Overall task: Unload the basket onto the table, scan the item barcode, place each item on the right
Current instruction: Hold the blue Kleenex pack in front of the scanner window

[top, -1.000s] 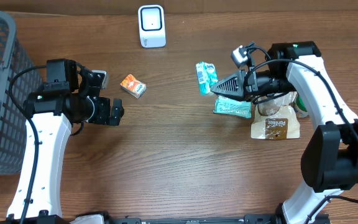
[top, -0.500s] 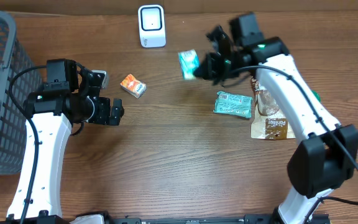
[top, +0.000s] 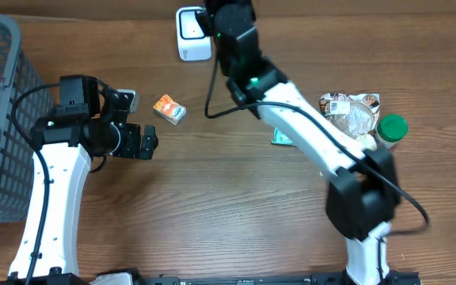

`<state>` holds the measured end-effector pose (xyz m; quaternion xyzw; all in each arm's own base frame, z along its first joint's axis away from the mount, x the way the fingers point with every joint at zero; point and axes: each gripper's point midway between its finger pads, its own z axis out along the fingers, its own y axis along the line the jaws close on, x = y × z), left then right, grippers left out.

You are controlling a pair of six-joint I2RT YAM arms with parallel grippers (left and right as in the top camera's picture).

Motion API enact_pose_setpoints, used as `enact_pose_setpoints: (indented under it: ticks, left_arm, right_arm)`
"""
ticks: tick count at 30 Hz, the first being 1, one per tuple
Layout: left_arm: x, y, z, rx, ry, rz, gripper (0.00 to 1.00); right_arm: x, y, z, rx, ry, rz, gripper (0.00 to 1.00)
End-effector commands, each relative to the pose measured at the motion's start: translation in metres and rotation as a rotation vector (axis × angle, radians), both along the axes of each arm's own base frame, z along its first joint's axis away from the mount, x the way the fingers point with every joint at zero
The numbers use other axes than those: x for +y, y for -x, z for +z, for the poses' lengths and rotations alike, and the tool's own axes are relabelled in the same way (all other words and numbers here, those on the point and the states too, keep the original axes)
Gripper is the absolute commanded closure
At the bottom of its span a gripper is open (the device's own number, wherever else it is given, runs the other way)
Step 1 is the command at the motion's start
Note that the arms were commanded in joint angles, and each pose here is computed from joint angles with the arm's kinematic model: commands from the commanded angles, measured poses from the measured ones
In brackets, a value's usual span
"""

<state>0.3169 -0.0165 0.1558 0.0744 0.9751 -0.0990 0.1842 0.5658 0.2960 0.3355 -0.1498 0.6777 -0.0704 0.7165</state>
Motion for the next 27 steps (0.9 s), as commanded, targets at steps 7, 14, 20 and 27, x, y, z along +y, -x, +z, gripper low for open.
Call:
enact_pose_setpoints:
  ticks: [7,14,20,27]
  left_arm:
    - [0.000,-0.002,0.002,-0.012,-0.004,-0.020,0.00]
    - [0.000,-0.002,0.002,-0.012,-0.004,-0.020,0.01]
    - [0.000,-0.002,0.002,-0.012,-0.004,-0.020,0.01]
    - [0.000,-0.002,0.002,-0.012,-0.004,-0.020,0.00]
  right_arm:
    - [0.034,-0.043,-0.155,-0.019,0.650,0.125,0.96]
    - [0.031,-0.048,-0.210,0.063,0.741,0.187,0.96]
    - [0.027,-0.050,-0.210,0.066,0.738,0.181,0.96]
    - [0.020,-0.053,-0.206,0.083,0.655,0.148,0.96]
